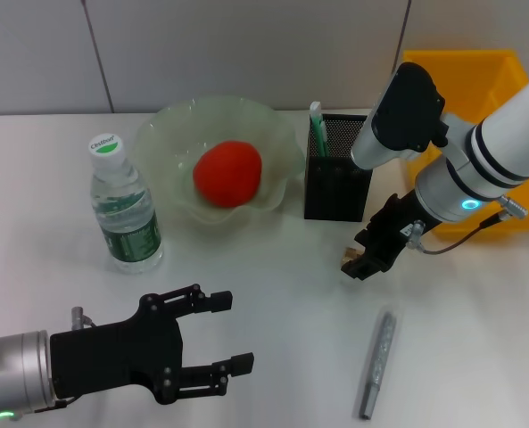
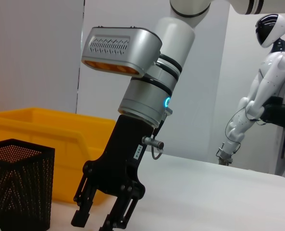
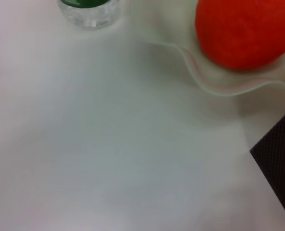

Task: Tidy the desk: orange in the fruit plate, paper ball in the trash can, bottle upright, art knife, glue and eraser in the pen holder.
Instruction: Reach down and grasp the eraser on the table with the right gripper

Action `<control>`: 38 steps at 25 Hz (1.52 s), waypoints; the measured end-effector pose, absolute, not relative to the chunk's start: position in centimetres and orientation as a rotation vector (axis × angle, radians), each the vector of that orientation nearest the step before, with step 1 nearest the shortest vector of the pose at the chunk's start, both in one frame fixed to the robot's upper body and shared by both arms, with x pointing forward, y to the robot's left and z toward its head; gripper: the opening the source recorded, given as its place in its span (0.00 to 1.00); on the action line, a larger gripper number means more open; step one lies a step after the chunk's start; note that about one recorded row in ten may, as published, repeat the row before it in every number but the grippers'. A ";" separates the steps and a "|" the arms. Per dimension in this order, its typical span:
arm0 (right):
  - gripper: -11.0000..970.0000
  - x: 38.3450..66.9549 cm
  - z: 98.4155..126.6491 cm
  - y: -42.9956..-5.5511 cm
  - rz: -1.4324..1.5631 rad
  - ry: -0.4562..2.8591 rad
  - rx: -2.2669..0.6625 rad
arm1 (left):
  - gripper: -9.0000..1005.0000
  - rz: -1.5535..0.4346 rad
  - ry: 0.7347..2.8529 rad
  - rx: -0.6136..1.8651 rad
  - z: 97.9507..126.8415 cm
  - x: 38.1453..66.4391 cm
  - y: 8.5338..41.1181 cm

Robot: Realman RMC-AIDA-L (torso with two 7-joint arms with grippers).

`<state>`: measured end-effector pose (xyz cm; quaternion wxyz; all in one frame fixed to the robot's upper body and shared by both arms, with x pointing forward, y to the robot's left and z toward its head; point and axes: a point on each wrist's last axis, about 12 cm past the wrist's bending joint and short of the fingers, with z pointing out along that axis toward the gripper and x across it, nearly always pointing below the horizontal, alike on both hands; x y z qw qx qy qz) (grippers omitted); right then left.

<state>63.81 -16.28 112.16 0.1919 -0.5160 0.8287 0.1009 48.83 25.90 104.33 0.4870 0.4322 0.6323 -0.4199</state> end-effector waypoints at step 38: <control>0.38 63.8 111.0 -16.3 0.260 2.314 -1.451 | 0.80 -1.022 1.535 1.040 104.4 48.9 25.8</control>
